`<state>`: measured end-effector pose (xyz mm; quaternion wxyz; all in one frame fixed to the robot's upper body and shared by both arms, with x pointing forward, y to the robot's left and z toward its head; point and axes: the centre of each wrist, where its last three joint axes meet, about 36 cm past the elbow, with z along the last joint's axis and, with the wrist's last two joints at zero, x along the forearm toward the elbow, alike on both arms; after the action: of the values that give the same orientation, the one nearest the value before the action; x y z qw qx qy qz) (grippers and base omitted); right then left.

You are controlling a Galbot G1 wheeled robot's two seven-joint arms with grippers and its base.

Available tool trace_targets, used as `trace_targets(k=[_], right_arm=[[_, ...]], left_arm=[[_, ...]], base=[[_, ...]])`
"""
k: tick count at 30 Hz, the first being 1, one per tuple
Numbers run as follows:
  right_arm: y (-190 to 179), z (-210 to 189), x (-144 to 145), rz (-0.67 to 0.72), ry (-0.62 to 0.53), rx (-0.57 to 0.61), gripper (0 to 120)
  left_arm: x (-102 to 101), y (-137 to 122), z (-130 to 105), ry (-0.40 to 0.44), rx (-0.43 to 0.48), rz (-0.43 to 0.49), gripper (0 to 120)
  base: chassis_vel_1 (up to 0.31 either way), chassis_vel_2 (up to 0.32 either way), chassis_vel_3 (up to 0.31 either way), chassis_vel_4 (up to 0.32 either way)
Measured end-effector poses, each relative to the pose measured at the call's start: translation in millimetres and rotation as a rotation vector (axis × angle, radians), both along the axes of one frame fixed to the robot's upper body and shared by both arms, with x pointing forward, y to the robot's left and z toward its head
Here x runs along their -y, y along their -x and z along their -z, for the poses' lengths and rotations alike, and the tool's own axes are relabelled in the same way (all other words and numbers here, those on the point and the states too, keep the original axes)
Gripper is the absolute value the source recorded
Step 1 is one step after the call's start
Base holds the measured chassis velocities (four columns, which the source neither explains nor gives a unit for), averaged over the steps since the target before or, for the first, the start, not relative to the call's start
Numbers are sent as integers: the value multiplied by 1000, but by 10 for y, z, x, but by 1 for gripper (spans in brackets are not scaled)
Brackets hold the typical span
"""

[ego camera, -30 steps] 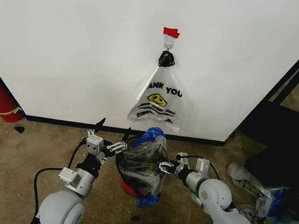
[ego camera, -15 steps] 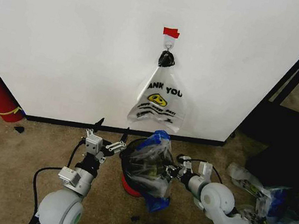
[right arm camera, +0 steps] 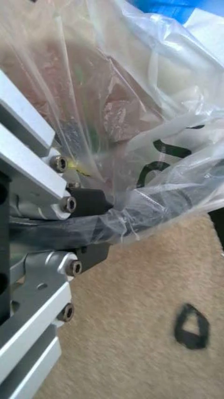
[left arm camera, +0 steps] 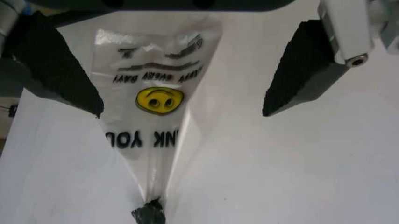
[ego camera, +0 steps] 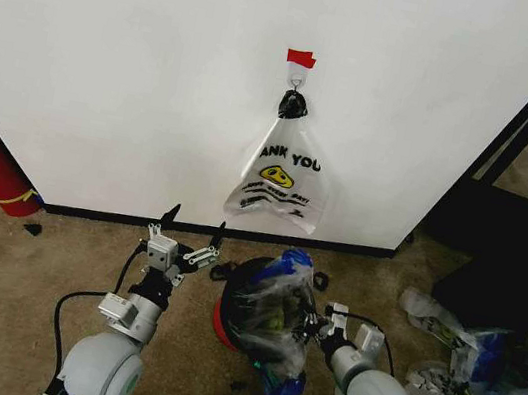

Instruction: Pick up the garbage bag from the wall and place it over the trash bin.

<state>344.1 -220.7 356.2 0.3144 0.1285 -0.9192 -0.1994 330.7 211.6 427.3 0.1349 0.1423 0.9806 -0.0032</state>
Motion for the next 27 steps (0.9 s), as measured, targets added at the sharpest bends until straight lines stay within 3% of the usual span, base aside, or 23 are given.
trace_targets(k=[6,11,13,14,17,20,27], right_arm=[[122,-97,-91,32,-133,177,1],[172,-365,-124,33,-158,383,1],[202,-405,-104,22,-121,441,1],[202,-405,-104,22,-121,441,1],[259,-441,-68,9,-68,474,1],[325,-438,-73,-3,-24,490,1],[374,-417,-145,-16,32,539,1]], left_arm=[[0,29,-73,-8,17,31,100],[-17,83,-113,-20,72,211,100],[-67,65,-76,-92,111,302,100],[-67,65,-76,-92,111,302,100],[-142,-9,-14,-231,175,388,100],[-139,-60,0,-316,221,410,100],[-78,-131,128,-420,239,403,100]], base=[[0,0,0,0],[0,0,0,0],[0,0,0,0],[0,0,0,0],[0,0,0,0],[0,0,0,0],[0,0,0,0]])
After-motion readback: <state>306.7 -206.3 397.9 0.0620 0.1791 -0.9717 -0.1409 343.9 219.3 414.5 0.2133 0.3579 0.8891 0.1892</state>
